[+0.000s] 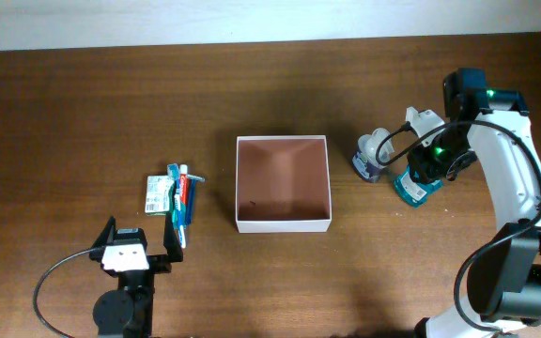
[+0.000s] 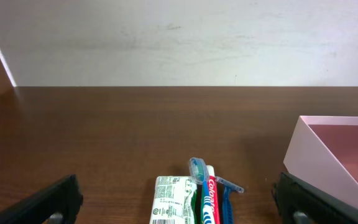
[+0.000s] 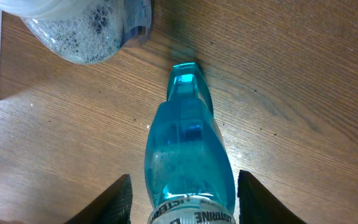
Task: Pack container
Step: 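Lower the right gripper and close it on the Listerine bottle cap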
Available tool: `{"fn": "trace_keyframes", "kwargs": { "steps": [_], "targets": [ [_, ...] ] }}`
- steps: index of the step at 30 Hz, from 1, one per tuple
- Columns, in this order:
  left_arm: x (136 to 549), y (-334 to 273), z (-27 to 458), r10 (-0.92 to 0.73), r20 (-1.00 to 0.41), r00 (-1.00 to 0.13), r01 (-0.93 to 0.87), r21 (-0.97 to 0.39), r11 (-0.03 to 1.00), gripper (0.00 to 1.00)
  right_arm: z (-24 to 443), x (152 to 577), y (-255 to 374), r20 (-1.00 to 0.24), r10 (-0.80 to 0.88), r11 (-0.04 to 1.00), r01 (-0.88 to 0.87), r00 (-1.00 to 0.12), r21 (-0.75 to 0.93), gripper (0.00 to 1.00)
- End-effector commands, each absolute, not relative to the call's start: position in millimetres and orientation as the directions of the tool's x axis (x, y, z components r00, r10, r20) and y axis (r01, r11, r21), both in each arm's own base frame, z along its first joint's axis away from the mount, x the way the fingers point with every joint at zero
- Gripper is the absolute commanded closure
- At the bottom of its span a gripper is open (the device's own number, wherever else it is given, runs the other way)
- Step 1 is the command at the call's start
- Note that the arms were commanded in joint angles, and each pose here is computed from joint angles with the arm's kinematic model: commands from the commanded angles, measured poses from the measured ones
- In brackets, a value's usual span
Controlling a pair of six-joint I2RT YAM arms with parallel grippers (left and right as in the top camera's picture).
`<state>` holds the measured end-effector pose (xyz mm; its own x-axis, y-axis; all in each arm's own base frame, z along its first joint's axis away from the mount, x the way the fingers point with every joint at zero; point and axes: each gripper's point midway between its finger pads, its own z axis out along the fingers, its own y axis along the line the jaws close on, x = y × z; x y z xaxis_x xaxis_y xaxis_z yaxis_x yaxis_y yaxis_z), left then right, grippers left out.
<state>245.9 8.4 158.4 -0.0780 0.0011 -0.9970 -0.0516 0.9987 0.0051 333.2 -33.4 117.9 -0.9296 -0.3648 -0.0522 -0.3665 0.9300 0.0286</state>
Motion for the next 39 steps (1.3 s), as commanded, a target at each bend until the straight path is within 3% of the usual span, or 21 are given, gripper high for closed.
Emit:
{"fn": "trace_keyframes", "kwargs": {
  "steps": [1, 15, 31, 39],
  "targets": [
    [245.9, 7.6, 157.1, 0.016, -0.997, -0.077, -0.044, 0.019, 0.999, 0.00, 113.1, 333.2, -36.5, -0.042, -0.367, 0.929, -0.369, -0.929, 0.028, 0.46],
    [245.9, 7.6, 157.1, 0.016, -0.997, -0.077, -0.044, 0.019, 0.999, 0.00, 104.2, 331.5, -34.3, -0.042, -0.367, 0.929, -0.368, -0.929, 0.041, 0.46],
    [245.9, 7.6, 157.1, 0.016, -0.997, -0.077, -0.044, 0.019, 0.999, 0.00, 106.0, 333.1, -36.5, -0.042, -0.322, 0.946, -0.323, -0.946, 0.030, 0.74],
    [245.9, 7.6, 157.1, 0.016, -0.997, -0.077, -0.044, 0.019, 0.999, 0.00, 134.1, 342.5, -41.6, -0.067, -0.241, 0.970, -0.242, -0.968, -0.002, 0.75]
  ]
}}
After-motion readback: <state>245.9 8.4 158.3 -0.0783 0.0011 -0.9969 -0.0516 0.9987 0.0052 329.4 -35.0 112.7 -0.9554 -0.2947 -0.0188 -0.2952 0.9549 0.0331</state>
